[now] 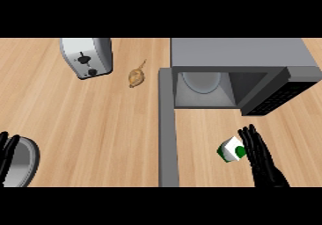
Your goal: Pick up the milk, place it into the microwave and close the microwave
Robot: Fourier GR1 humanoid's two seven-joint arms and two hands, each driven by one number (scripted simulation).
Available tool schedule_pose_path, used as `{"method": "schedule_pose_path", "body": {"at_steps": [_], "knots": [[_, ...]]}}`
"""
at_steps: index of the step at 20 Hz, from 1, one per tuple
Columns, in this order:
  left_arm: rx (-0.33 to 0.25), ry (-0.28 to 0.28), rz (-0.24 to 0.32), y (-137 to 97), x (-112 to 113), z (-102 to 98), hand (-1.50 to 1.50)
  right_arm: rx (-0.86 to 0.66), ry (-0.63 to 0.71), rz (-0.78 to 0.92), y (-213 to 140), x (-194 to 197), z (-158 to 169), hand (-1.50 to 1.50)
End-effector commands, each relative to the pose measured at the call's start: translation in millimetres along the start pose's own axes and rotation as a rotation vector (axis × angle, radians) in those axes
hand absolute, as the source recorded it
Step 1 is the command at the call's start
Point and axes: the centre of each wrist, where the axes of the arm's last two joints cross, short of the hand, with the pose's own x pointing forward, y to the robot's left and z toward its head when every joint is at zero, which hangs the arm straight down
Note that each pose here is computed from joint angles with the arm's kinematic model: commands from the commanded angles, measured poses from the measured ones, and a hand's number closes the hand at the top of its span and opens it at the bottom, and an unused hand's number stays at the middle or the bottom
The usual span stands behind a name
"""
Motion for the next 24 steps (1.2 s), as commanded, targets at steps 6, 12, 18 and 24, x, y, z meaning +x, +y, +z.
{"method": "schedule_pose_path", "body": {"at_steps": [6, 12, 18, 24], "knots": [[-0.008, 0.006, 0.002, 12, -2, 12, -1.5, -0.068, 0.04, 0.097, -42, -47, 8, -1.5], [0.002, 0.001, -0.018, -9, 7, 27, -1.5, -0.093, 0.064, 0.118, -60, -70, 0, -1.5], [-0.01, -0.003, -0.01, -4, 28, 24, -1.5, -0.023, 0.09, 0.137, -78, -85, 4, -1.5], [-0.01, 0.01, 0.014, -7, 11, 15, -1.5, -0.004, 0.15, 0.131, -81, -110, 13, -1.5]]}}
